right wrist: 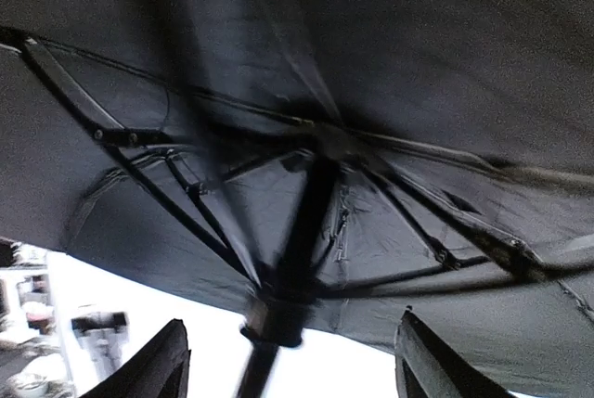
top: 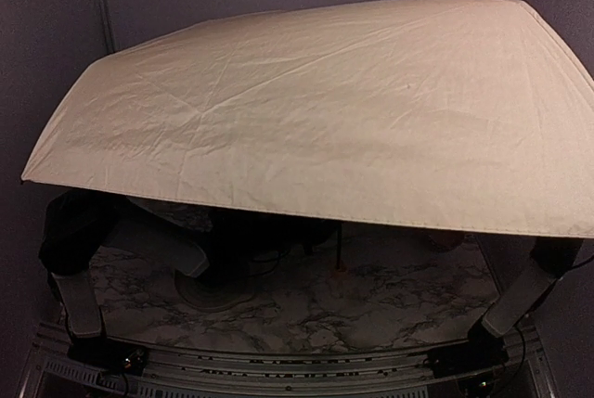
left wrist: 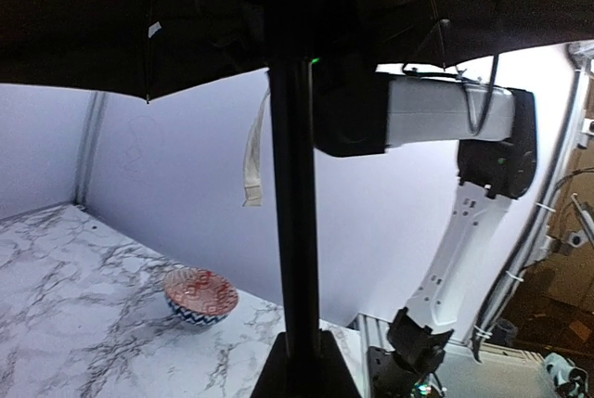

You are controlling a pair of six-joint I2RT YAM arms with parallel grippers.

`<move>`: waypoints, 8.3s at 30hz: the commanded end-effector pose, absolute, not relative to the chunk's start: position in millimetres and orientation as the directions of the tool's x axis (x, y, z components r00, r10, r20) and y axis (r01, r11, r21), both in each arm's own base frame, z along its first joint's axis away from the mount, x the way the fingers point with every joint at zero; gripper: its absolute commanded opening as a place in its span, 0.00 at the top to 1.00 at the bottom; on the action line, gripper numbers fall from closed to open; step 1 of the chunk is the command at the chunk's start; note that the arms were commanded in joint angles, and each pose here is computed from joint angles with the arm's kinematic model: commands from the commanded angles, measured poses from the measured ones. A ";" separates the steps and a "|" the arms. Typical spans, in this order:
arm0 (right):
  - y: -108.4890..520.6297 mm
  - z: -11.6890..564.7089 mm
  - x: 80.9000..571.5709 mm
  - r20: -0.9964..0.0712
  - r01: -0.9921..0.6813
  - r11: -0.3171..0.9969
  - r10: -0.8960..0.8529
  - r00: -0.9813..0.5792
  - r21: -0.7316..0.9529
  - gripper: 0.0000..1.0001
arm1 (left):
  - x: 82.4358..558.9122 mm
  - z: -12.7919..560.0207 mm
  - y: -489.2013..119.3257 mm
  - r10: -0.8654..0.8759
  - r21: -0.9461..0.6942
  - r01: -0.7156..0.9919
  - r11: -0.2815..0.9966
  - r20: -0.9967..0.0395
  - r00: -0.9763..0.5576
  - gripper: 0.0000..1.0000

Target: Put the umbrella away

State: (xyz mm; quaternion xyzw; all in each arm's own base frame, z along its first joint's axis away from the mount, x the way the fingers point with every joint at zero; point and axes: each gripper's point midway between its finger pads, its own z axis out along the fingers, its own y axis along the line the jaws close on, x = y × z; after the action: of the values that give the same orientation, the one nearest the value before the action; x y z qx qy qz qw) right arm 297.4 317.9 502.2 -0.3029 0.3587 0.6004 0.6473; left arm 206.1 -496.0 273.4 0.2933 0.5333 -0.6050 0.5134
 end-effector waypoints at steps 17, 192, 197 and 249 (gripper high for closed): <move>322.0 478.7 357.3 -0.902 -0.642 0.765 0.309 0.302 0.047 0.33 | 256.9 294.8 -474.3 -0.321 -0.255 0.842 0.476 -0.941 -0.103 1.00; 294.2 476.8 341.6 -0.773 -0.676 0.709 0.539 0.333 0.203 1.00 | 246.0 225.1 -508.1 -0.302 -0.366 0.915 0.168 -0.903 -0.306 0.35; 294.4 491.4 326.6 -0.756 -0.693 0.699 0.547 0.359 0.176 1.00 | 220.0 254.8 -494.5 -0.361 -0.332 0.942 0.051 -0.886 -0.292 0.34; 258.1 513.0 282.3 -0.764 -0.709 0.678 0.558 0.324 0.195 0.57 | 233.1 330.5 -489.4 -0.375 -0.294 0.910 0.293 -0.911 -0.174 1.00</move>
State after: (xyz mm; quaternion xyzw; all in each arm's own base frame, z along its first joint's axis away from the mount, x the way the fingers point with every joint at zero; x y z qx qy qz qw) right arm 281.1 284.8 507.9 -0.1131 0.4327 0.4106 0.7945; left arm 227.7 -512.8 271.7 0.3070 0.5824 -0.5269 0.5375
